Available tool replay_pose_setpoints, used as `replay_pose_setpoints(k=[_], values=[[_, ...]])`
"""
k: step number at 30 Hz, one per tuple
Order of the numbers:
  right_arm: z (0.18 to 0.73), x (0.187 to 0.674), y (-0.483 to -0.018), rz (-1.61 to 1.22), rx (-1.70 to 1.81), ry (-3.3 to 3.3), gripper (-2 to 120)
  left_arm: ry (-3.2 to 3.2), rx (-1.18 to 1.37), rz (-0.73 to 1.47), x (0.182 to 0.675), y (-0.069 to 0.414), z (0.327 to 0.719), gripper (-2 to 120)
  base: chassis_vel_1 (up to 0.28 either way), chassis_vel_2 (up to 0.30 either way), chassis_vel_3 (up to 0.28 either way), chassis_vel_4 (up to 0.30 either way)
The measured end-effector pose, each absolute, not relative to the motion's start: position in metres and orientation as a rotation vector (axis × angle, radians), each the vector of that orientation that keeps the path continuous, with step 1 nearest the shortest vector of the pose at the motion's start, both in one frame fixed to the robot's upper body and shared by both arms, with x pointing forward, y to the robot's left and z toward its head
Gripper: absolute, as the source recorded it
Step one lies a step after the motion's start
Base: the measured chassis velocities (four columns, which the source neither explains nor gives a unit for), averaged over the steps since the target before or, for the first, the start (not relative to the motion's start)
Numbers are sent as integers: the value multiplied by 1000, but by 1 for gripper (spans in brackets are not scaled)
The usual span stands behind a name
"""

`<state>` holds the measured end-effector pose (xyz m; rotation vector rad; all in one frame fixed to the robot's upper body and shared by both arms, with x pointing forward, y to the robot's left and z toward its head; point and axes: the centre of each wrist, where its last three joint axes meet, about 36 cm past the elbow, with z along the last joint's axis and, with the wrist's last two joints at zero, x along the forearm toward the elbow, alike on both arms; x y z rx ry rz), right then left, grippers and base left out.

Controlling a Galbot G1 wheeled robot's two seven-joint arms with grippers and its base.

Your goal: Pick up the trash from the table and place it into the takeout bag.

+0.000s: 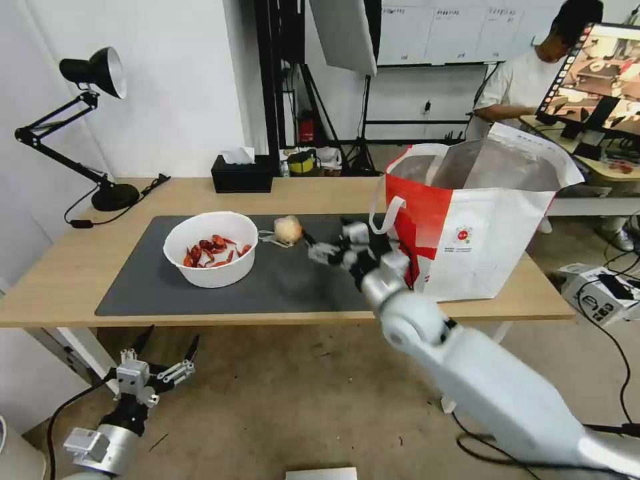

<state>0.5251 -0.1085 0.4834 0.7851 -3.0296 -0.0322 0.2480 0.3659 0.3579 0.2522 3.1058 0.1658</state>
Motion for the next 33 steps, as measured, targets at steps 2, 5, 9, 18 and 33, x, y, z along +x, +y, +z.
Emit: replay_pose_setpoints(k=[2,5,9,18,33], values=[[484,537,-100,-16,768,-3011,100,3105,252,167,249,367,358,100,0,0,0,0],[483,568,-74,3,706,-2962,100,3106,255,166,250,367,356,100,0,0,0,0],[481,583,-57,24,656,-2926,100,3107,253,161,252,367,355,100,0,0,0,0],[469,632,-11,105,527,-2841,100,3102,247,143,254,368,352,100,0,0,0,0],[453,656,-10,137,547,-2744,100,3077,236,128,253,368,358,100,0,0,0,0]])
